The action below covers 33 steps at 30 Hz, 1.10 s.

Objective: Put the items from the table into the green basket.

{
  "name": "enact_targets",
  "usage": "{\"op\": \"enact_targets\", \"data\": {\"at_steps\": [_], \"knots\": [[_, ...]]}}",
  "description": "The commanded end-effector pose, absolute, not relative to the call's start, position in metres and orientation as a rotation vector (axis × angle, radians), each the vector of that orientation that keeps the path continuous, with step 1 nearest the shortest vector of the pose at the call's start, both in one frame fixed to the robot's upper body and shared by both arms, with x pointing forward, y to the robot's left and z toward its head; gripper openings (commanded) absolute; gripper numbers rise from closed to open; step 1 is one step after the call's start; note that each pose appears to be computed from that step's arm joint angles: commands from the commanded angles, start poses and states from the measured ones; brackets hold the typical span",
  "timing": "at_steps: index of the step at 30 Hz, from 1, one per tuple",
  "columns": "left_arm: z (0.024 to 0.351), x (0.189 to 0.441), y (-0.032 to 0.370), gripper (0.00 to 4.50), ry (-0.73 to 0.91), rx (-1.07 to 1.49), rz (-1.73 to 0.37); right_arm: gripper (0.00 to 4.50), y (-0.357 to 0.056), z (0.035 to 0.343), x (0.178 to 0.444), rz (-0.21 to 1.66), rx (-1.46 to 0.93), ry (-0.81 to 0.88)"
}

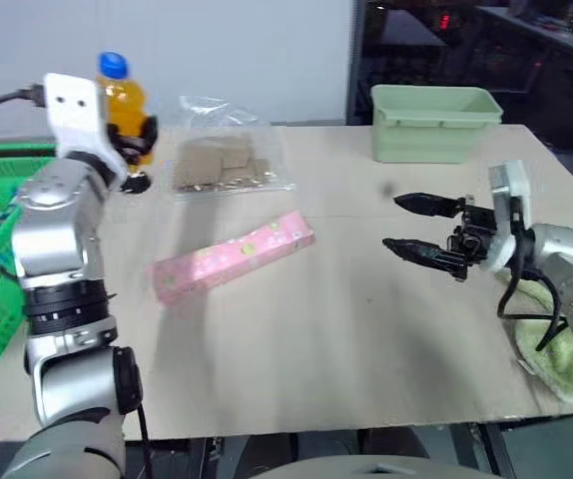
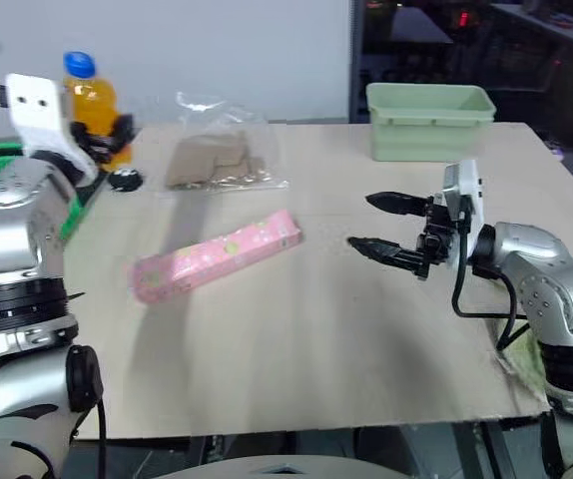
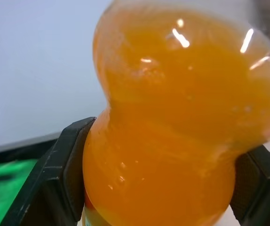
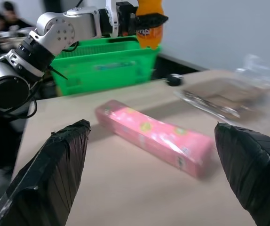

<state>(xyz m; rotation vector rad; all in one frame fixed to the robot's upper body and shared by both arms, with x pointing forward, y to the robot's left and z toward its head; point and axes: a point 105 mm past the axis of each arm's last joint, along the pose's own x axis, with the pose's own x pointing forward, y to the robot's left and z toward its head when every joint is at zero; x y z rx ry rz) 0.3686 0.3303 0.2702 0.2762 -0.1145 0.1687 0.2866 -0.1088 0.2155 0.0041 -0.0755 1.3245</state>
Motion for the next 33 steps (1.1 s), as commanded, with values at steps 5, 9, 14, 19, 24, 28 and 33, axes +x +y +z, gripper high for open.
{"op": "enact_targets", "data": {"at_steps": [5, 9, 14, 19, 24, 28, 33], "knots": [[0.311, 0.327, 0.379, 3.11, -0.199, 0.392, 0.381, 4.5, -0.097, 0.23, 0.283, 1.418, -0.021, -0.132], [0.299, 0.317, 0.411, 3.11, -0.141, 0.406, 0.47, 4.5, -0.09, 0.234, 0.281, 1.446, -0.021, -0.145], [0.291, 0.32, 0.434, 3.11, -0.109, 0.44, 0.514, 4.5, -0.089, 0.236, 0.283, 1.437, -0.023, -0.158], [0.294, 0.32, 0.457, 3.11, -0.099, 0.476, 0.583, 4.5, -0.089, 0.235, 0.279, 1.434, -0.02, -0.162], [0.282, 0.326, 0.469, 3.11, -0.057, 0.492, 0.59, 4.5, -0.09, 0.235, 0.276, 1.426, -0.016, -0.161], [0.273, 0.328, 0.479, 3.11, -0.027, 0.488, 0.612, 4.5, -0.089, 0.236, 0.275, 1.421, -0.009, -0.167], [0.261, 0.33, 0.484, 3.11, 0.006, 0.477, 0.62, 4.5, -0.09, 0.237, 0.275, 1.414, -0.014, -0.171]]}}
